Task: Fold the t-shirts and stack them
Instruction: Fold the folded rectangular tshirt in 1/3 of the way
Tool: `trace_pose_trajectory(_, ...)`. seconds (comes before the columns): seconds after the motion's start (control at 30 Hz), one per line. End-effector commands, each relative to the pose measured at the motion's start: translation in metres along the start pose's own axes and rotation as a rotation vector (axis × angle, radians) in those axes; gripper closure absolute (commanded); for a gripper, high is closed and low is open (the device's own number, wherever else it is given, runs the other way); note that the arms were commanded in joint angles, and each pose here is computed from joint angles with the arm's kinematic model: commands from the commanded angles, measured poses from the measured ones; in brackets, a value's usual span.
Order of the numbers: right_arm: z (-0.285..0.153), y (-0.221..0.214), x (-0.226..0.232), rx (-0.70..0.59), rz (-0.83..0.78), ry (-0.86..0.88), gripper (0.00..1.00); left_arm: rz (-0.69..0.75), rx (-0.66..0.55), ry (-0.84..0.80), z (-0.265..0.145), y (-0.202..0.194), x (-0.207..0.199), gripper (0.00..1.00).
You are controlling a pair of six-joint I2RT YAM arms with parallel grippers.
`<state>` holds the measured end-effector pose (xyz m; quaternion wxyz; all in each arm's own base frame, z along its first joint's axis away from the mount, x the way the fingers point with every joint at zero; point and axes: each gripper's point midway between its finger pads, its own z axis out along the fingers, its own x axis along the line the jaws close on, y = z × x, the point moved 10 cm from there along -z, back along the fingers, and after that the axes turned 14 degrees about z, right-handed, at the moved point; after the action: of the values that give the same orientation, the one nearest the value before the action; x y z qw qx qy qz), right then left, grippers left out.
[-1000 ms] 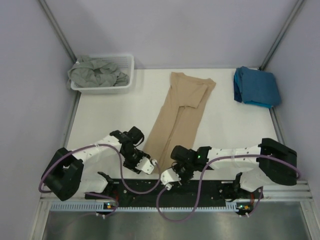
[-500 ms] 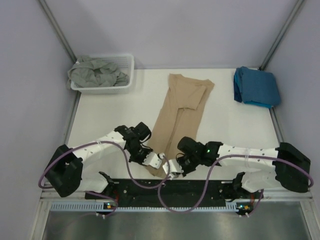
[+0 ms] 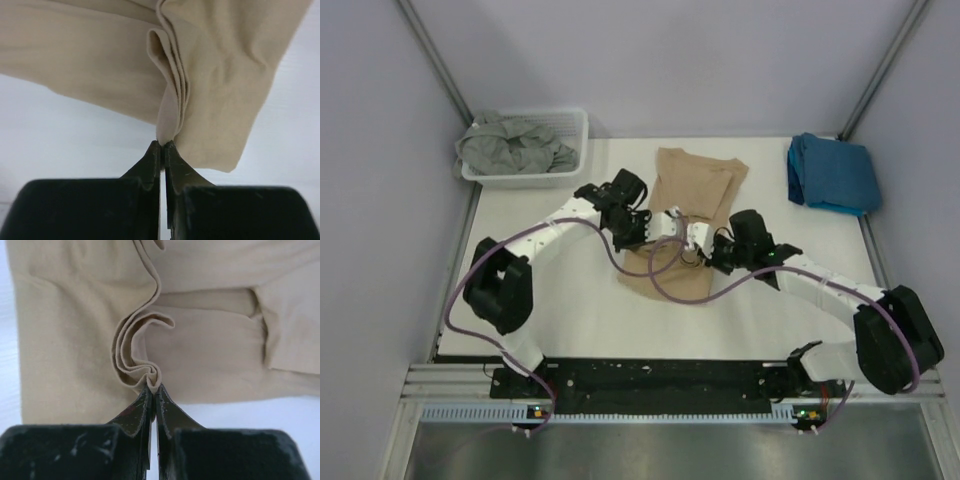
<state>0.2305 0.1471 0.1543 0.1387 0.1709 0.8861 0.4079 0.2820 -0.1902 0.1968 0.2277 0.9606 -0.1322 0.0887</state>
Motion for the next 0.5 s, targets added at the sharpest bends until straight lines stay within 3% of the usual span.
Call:
trace_pose_trajectory(0.0,0.01,0.018,-0.042,-0.086,-0.002,-0.125,1.0,-0.079,-0.032,0.156,-0.002,0.007,0.054,1.0)
trace_pose_trajectory(0.2,0.016,0.011,-0.081,-0.086,0.013,-0.23,1.0,-0.095,-0.018,0.233,0.02,0.001,0.095,1.0)
trace_pose_trajectory(0.47,0.023,-0.002,-0.101,-0.08,0.04,-0.239,1.0,-0.106,-0.015,0.272,0.046,-0.007,0.116,1.0)
